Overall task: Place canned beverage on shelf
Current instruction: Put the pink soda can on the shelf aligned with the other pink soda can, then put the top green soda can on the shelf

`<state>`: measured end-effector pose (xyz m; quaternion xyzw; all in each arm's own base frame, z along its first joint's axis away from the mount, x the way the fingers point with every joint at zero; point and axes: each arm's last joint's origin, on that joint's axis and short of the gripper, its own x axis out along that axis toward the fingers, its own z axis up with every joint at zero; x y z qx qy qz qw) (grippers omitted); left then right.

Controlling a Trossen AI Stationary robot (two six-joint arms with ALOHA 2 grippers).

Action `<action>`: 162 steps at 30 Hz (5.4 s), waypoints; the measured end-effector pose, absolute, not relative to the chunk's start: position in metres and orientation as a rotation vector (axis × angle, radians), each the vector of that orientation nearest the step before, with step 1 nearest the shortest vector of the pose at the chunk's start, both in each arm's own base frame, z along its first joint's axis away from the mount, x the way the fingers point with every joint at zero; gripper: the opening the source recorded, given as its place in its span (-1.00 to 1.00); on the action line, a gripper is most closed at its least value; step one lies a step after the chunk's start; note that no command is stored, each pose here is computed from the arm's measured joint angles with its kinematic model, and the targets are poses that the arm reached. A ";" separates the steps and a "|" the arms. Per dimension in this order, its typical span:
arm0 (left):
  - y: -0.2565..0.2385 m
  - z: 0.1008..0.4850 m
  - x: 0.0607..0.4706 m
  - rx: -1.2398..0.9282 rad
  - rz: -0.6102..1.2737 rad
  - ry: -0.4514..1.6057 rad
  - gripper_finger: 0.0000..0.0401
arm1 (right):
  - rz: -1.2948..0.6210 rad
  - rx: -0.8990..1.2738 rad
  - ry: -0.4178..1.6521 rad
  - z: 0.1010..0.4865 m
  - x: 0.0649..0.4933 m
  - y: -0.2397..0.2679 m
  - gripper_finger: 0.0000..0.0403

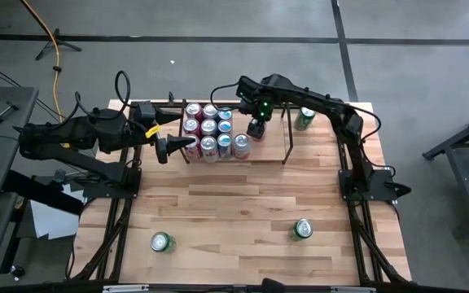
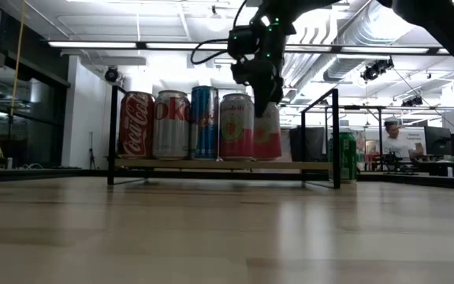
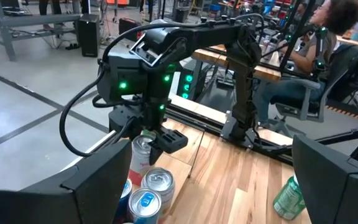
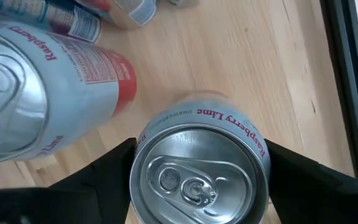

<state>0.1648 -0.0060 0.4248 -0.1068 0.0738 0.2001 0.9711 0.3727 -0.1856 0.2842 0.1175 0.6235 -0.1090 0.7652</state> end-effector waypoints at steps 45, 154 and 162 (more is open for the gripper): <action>-0.007 0.424 0.165 -0.218 0.379 0.159 0.74 | 0.013 0.053 1.257 0.340 0.360 -0.181 0.70; -0.010 0.361 0.150 -0.057 0.099 -0.119 -1.00 | -0.182 0.234 0.719 0.396 0.256 0.008 -1.00; -0.010 0.364 0.174 -0.134 0.032 -0.199 -1.00 | -0.057 0.252 0.331 0.365 0.245 0.045 -1.00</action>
